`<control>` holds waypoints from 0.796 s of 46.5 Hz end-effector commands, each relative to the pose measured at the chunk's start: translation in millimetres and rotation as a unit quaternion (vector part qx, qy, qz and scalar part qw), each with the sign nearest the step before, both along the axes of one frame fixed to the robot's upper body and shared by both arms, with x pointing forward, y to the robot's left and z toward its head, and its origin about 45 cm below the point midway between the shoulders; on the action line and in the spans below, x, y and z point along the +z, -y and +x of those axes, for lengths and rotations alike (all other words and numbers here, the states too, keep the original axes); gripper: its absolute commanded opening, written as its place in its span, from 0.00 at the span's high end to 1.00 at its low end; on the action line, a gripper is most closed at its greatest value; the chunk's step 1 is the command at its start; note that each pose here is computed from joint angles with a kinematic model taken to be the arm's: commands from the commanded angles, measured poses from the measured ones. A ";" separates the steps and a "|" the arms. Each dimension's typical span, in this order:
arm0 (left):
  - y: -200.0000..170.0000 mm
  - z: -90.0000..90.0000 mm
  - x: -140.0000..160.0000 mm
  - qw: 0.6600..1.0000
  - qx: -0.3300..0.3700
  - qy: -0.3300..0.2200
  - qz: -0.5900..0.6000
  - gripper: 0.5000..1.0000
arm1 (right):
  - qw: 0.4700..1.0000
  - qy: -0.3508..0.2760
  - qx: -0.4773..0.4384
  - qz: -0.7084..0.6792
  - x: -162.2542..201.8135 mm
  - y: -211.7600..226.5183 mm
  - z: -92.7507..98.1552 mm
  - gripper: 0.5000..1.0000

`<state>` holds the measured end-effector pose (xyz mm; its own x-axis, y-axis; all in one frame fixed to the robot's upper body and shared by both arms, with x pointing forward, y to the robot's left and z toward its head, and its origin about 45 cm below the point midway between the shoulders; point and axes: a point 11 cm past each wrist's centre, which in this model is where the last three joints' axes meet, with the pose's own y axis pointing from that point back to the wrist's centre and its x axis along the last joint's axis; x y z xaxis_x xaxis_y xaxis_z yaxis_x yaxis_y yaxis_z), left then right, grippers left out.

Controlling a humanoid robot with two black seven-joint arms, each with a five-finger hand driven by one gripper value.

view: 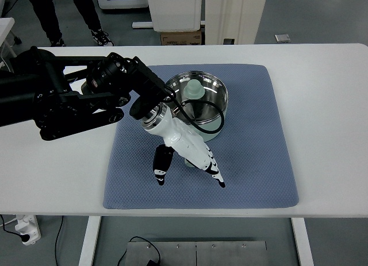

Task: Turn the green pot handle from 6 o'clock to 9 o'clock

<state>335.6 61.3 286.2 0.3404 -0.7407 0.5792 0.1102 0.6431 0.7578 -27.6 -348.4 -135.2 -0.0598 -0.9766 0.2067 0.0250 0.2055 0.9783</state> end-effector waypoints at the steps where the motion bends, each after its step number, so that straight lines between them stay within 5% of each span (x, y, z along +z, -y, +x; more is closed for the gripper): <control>1: -3.9 0.3 0.3 1.000 0.001 0.001 0.004 0.00 | 1.000 0.000 -0.001 0.000 0.0 0.0 0.0 0.00; 37: -41.7 -5.6 2.7 0.999 0.007 0.006 0.041 0.00 | 1.000 0.000 0.000 0.000 0.0 0.0 -0.1 0.00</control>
<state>331.3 101.2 290.6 0.3451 -0.7759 0.5282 0.0897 0.5874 0.8043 -27.7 -348.5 -135.2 -0.0598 -0.9766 0.2068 0.0252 0.2056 0.9783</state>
